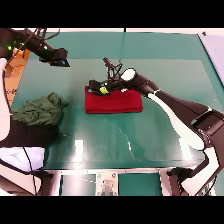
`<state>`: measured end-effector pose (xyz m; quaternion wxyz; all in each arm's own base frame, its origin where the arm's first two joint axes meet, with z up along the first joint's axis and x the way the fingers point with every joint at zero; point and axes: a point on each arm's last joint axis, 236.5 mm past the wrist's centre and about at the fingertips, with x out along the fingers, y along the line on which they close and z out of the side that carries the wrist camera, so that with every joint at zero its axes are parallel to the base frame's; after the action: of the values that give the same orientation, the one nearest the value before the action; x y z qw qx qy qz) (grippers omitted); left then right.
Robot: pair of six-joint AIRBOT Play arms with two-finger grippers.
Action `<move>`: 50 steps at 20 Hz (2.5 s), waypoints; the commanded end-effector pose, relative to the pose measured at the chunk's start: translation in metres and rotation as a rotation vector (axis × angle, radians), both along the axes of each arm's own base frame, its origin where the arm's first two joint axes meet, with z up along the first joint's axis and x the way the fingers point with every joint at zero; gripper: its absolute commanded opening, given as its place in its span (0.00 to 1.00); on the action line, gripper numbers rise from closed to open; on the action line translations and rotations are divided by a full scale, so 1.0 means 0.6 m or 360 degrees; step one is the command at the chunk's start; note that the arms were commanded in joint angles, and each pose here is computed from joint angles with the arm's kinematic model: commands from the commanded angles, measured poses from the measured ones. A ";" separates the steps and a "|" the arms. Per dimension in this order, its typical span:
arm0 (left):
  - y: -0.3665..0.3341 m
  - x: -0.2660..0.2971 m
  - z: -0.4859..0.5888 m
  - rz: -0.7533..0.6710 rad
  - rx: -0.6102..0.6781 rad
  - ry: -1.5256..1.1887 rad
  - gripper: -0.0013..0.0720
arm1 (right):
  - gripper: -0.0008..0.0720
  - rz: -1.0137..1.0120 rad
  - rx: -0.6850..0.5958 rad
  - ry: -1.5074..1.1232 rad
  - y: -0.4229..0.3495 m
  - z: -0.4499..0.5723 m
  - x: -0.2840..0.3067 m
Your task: Fold the shirts.
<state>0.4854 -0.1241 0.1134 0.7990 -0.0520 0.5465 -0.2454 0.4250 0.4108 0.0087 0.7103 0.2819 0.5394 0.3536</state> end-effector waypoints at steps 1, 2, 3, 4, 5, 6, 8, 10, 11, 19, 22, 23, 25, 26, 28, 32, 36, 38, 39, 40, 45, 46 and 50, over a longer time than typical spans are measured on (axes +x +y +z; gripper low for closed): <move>0.009 0.001 0.000 0.0005 0.0020 -0.0008 0.06 | 0.03 -0.0073 -0.0020 0.0062 -0.095 0.002 0.050; 0.009 0.001 0.000 0.0005 0.0021 -0.0007 0.06 | 0.03 -0.0127 -0.0019 0.0083 -0.151 0.014 0.072; 0.009 0.001 0.000 0.0006 0.0021 -0.0007 0.06 | 0.03 -0.0171 -0.0059 0.0100 -0.217 0.017 0.089; 0.009 0.001 0.000 0.0006 0.0021 -0.0008 0.06 | 0.03 -0.0206 -0.0136 0.0114 -0.284 0.012 0.098; 0.009 0.001 -0.001 0.0006 0.0021 -0.0007 0.06 | 0.03 -0.0261 -0.0239 0.0139 -0.358 -0.002 0.100; 0.010 0.002 -0.001 0.0011 0.0026 -0.0006 0.06 | 0.03 -0.0321 -0.0300 0.0188 -0.421 -0.015 0.094; 0.022 0.004 -0.006 0.0035 0.0072 -0.0005 0.06 | 0.42 -0.0403 -0.0346 0.0320 -0.518 -0.055 0.066; 0.030 0.006 -0.010 0.0056 0.0105 -0.0004 0.06 | 0.71 -0.0433 -0.0340 0.0402 -0.555 -0.102 0.040; 0.035 0.006 -0.011 0.0072 0.0119 0.0003 0.06 | 0.71 -0.0431 -0.0339 0.0435 -0.553 -0.126 0.029; 0.037 0.011 -0.011 0.0087 0.0123 -0.0012 0.06 | 0.67 -0.0256 0.0063 0.0430 -0.340 -0.152 0.034; 0.037 0.011 -0.011 0.0087 0.0123 -0.0012 0.06 | 0.03 -0.0237 0.0090 0.0349 -0.326 -0.111 0.060; 0.037 0.011 -0.012 0.0087 0.0123 -0.0011 0.06 | 0.03 -0.0261 0.0104 0.0316 -0.338 -0.092 0.073; 0.037 0.009 -0.012 0.0084 0.0124 -0.0005 0.06 | 0.03 -0.0374 0.0107 0.0218 -0.399 -0.047 0.102; 0.037 0.008 -0.012 0.0082 0.0125 -0.0001 0.06 | 0.03 -0.0460 0.0065 0.0183 -0.455 -0.028 0.111; 0.037 0.008 -0.012 0.0081 0.0125 -0.0001 0.06 | 0.03 -0.0681 -0.0061 0.0165 -0.595 -0.003 0.109; 0.037 0.008 -0.012 0.0081 0.0125 -0.0001 0.06 | 0.03 -0.1278 -0.0208 0.0174 -0.905 0.029 0.028; 0.037 0.011 -0.011 0.0086 0.0123 -0.0014 0.06 | 0.03 -0.1852 -0.0182 0.0280 -1.126 0.012 -0.147; 0.036 0.014 -0.010 0.0090 0.0120 -0.0025 0.06 | 0.03 -0.2090 -0.0184 0.0406 -1.186 -0.027 -0.251; 0.036 0.015 -0.009 0.0092 0.0117 -0.0031 0.06 | 0.03 -0.2228 -0.0158 0.0455 -1.206 -0.047 -0.301; 0.035 0.015 -0.009 0.0091 0.0116 -0.0030 0.06 | 0.03 -0.2364 -0.0134 0.0491 -1.221 -0.063 -0.344; 0.035 0.015 -0.009 0.0091 0.0114 -0.0027 0.06 | 0.03 -0.2844 -0.0036 0.0658 -1.221 -0.140 -0.500; 0.035 0.015 -0.009 0.0090 0.0112 -0.0027 0.06 | 0.03 -0.2882 -0.0036 0.0671 -1.215 -0.149 -0.511; 0.032 0.012 -0.009 0.0084 0.0102 -0.0018 0.06 | 0.03 -0.2920 -0.0032 0.0711 -1.199 -0.166 -0.521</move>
<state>0.4937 -0.1044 0.1079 0.8111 -0.0379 0.5464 -0.2052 0.1268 -0.3126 -0.0809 0.6073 0.6484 0.2429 -0.3896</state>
